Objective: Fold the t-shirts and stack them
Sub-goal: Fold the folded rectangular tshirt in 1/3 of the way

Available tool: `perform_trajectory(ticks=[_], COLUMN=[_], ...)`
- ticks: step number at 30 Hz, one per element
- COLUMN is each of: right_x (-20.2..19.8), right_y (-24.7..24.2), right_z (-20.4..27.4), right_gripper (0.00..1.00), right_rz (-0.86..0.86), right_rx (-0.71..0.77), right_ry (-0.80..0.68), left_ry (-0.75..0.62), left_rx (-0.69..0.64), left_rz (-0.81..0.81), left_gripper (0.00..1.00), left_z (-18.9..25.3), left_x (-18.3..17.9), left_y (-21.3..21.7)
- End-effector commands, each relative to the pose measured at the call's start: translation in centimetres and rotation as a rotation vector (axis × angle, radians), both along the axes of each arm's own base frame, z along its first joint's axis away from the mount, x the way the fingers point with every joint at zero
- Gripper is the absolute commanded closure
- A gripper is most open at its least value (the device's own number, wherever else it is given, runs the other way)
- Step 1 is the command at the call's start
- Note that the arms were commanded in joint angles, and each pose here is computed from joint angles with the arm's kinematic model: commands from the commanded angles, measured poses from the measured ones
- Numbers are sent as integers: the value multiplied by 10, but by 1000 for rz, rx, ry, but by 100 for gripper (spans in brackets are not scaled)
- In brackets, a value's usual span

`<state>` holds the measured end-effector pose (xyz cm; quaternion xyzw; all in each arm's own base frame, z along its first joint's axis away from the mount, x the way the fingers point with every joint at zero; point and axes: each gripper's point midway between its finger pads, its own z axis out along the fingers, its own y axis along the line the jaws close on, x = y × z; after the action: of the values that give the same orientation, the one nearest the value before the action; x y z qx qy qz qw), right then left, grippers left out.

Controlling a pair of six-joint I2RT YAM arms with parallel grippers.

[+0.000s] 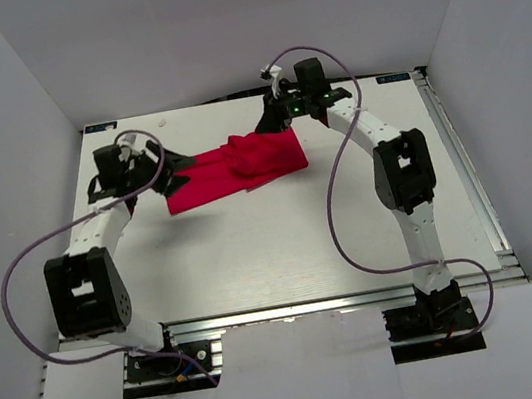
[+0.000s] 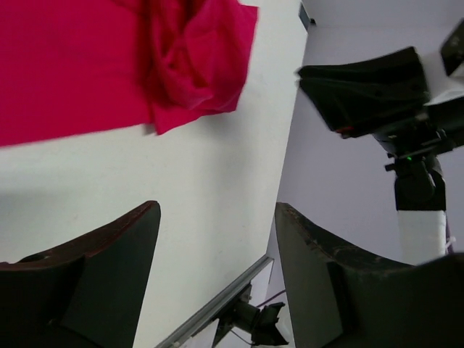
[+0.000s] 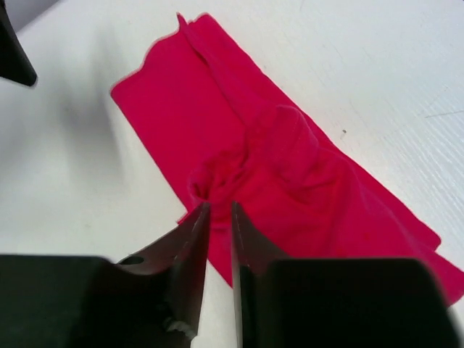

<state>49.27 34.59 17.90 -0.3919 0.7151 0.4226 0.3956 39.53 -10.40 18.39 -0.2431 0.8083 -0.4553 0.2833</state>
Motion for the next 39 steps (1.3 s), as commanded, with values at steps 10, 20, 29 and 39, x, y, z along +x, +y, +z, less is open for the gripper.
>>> perform_trajectory(ticks=[10, 20, 29, 39], right_x=[8, -14, -59, -64], right_y=[6, 32, 56, 57], right_z=[-74, -114, -135, -111], right_gripper=[86, 86, 86, 84], right_rz=[-76, -96, -4, 57], right_rx=[-124, -185, -225, -195], right_ry=[71, 145, 183, 125], left_ry=[-189, -215, -252, -227], left_rx=[-92, 16, 157, 114], left_rz=[-279, -94, 64, 14], left_gripper=[39, 40, 39, 37], left_z=[23, 11, 32, 19], left_x=[102, 140, 119, 95], left_y=[-146, -136, -91, -92])
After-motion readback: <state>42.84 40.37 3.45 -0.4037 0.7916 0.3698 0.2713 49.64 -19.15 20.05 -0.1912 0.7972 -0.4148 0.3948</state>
